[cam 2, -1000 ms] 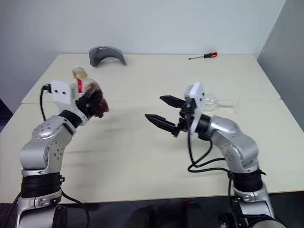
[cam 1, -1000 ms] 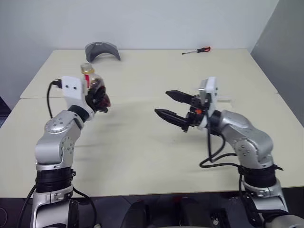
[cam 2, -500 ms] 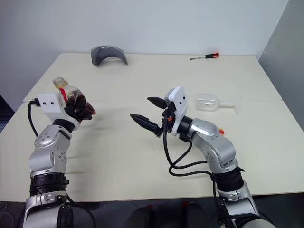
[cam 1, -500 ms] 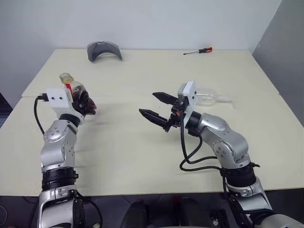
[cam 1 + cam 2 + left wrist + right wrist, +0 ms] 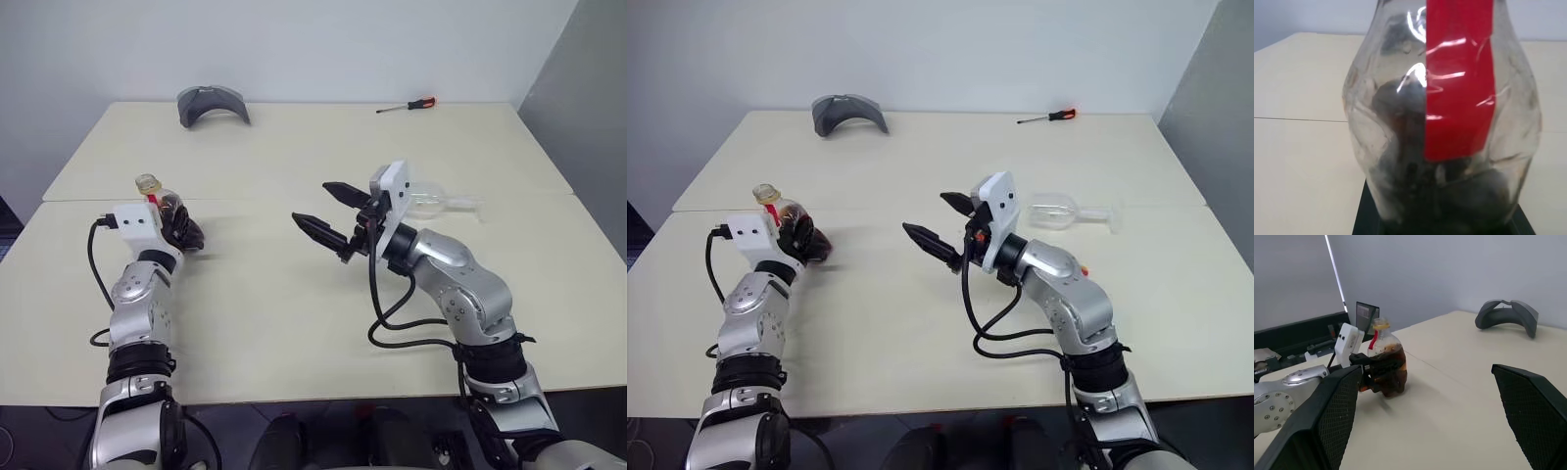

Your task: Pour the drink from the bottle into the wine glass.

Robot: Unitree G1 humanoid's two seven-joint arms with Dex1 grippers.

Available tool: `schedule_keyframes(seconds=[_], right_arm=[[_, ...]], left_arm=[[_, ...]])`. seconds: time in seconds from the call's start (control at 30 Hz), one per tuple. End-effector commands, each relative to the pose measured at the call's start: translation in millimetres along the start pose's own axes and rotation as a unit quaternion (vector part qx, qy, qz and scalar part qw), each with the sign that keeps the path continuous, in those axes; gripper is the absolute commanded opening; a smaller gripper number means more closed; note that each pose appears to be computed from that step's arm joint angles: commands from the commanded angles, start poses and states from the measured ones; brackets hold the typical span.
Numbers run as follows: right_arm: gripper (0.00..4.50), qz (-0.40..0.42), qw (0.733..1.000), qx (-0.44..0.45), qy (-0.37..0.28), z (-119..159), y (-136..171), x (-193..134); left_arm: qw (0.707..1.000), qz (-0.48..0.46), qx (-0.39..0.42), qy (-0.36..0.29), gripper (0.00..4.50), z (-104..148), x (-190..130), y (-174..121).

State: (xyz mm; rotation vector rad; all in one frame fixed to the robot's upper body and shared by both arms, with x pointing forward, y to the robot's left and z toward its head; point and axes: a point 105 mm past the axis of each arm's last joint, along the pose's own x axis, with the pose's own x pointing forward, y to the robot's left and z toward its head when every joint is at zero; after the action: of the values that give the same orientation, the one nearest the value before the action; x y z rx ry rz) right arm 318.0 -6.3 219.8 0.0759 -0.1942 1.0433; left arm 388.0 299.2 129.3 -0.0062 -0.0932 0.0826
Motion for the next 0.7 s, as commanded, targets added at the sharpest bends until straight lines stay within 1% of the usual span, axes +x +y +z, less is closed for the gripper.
schedule_keyframes(seconds=[0.03, 0.1, 0.13, 0.2, 0.37, 0.43, 0.63, 0.7], right_arm=[[4.50, -0.006, 0.999, -0.023, -0.028, 17, -2, 0], [4.50, -0.006, 0.999, -0.024, -0.027, 17, -2, 0], [4.50, -0.006, 0.999, -0.025, -0.027, 17, -3, -1], [4.50, -0.008, 0.999, -0.025, -0.027, 16, -4, -1], [4.50, -0.013, 0.999, -0.026, -0.026, 16, -7, -1], [4.50, -0.011, 0.999, -0.027, -0.026, 16, -6, -2], [4.50, -0.011, 0.999, -0.027, -0.028, 16, -8, -3], [4.50, -0.010, 0.999, -0.023, -0.025, 13, -7, -4]], left_arm=[[1.000, -0.010, 0.007, -0.024, 0.69, 14, 4, -5], [0.999, -0.023, 0.002, -0.022, 1.44, 13, 4, -9], [0.999, -0.027, 0.001, -0.022, 1.69, 13, 4, -10], [0.999, -0.029, -0.005, -0.024, 2.41, 14, 4, -11], [0.999, -0.021, -0.004, -0.027, 3.98, 16, 2, -9], [0.999, -0.018, -0.005, -0.026, 4.47, 16, -2, -9], [1.000, -0.004, -0.003, -0.021, 4.47, 15, -21, -8], [1.000, -0.015, -0.001, -0.011, 4.47, 13, -31, -12]])
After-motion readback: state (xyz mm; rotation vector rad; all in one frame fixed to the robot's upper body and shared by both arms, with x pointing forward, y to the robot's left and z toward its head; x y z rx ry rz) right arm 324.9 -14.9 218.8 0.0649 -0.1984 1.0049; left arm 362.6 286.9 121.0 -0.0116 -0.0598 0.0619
